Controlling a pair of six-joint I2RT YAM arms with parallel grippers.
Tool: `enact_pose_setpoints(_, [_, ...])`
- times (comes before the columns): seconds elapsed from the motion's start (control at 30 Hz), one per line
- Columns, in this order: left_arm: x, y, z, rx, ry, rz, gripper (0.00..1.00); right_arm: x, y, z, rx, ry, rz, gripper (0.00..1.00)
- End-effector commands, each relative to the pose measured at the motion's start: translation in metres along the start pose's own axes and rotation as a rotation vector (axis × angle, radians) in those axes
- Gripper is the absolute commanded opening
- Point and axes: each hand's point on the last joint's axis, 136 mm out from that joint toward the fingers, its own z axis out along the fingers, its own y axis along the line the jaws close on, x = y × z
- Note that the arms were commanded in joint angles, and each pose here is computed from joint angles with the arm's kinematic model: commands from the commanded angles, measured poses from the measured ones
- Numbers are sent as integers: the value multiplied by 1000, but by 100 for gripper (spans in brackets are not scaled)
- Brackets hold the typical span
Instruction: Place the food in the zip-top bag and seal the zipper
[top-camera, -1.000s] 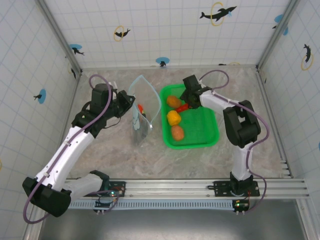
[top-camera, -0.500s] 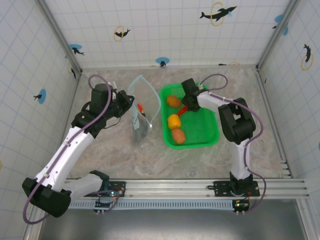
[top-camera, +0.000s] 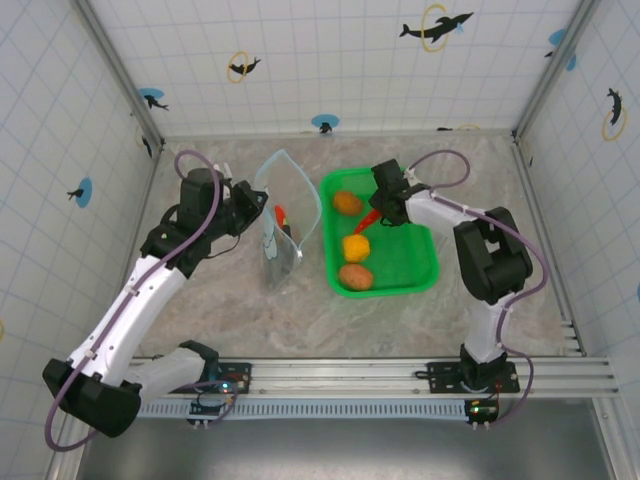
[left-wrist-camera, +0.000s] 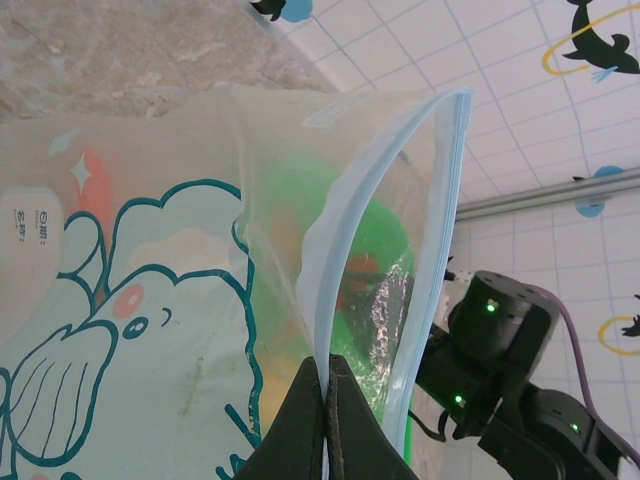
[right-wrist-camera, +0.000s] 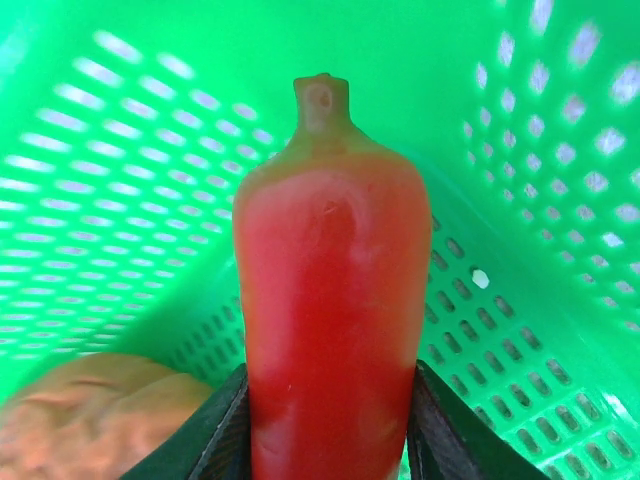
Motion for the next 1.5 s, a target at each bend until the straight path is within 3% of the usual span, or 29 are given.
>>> enact_pose_setpoints(0.0, [-1,-1,-7,7,-17,-5,0,-18,8,-17,-71,-79,33,35])
enact_pose_setpoints(0.53, [-1,-11,-8,33,2,-15,0,-43,39,-85,-288,-191,-45,33])
enact_pose_setpoints(0.77, [6,-16,-2,53,54,-23,0,-42,87,-166,-538,-323,-290,31])
enact_pose_setpoints(0.93, [9,-19,0,67,78,-28,0,-26,122,-246,-808,-420,-444,34])
enact_pose_setpoints(1.17, [10,-23,0,82,87,-36,0,-6,165,-347,-1056,-533,-539,36])
enact_pose_setpoints(1.27, [9,-25,-1,89,87,-38,0,12,178,-368,-1117,-575,-596,36])
enact_pose_setpoints(1.47, [14,-28,1,115,115,-62,0,43,198,-363,-1158,-579,-642,35])
